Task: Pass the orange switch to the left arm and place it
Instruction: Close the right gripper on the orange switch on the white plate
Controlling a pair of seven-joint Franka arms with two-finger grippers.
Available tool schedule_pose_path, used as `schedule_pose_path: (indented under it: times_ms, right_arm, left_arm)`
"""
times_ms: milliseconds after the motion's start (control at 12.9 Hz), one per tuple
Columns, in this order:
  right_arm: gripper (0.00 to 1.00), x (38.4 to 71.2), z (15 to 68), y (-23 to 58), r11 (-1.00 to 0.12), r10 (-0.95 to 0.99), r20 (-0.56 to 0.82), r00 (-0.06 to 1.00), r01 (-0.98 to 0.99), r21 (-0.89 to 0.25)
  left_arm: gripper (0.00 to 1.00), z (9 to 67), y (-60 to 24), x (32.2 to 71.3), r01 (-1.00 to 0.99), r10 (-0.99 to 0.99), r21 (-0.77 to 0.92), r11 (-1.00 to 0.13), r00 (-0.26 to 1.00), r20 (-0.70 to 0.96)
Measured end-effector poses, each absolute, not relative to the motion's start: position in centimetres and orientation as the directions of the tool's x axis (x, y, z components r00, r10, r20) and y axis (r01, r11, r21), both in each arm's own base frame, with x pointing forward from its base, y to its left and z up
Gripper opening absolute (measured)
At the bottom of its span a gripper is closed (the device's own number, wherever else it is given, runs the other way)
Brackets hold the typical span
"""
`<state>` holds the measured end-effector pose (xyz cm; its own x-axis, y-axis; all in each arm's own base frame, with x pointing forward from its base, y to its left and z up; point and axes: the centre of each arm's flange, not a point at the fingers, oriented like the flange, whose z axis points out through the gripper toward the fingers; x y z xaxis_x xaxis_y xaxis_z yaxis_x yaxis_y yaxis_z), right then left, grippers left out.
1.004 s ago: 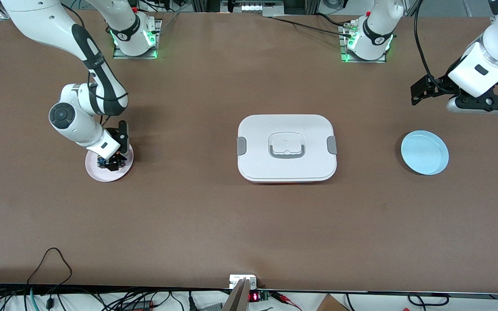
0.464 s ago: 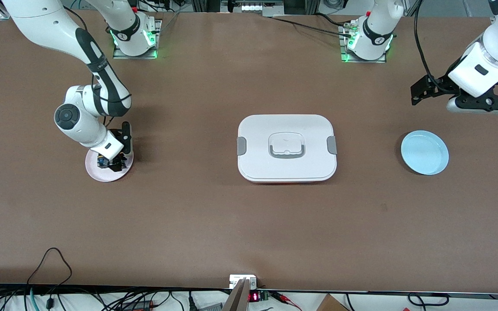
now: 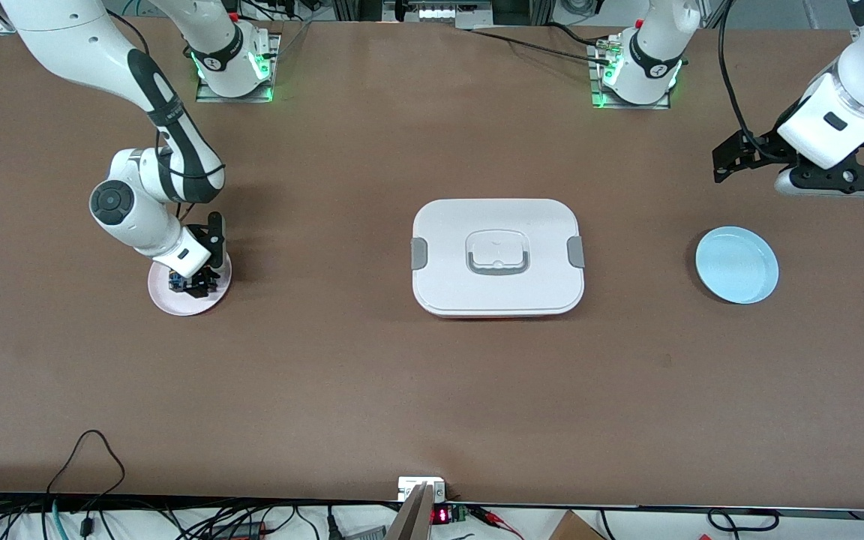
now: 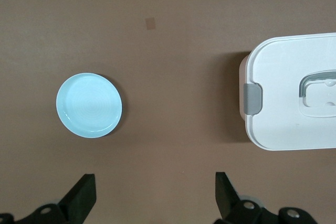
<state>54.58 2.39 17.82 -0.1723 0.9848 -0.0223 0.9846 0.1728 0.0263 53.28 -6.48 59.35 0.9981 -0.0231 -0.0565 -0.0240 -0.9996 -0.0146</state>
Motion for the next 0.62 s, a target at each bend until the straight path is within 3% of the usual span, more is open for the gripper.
schedule_pose_path:
  times_ms: [618]
  right_arm:
    - [0.81, 54.58, 17.82, 2.54, 0.180, 0.984, -0.019, -0.180, 0.983, 0.027]
  left_arm:
    - [1.00, 59.35, -6.48, 53.28, -0.024, -0.023, -0.015, -1.000, 0.998, -0.057]
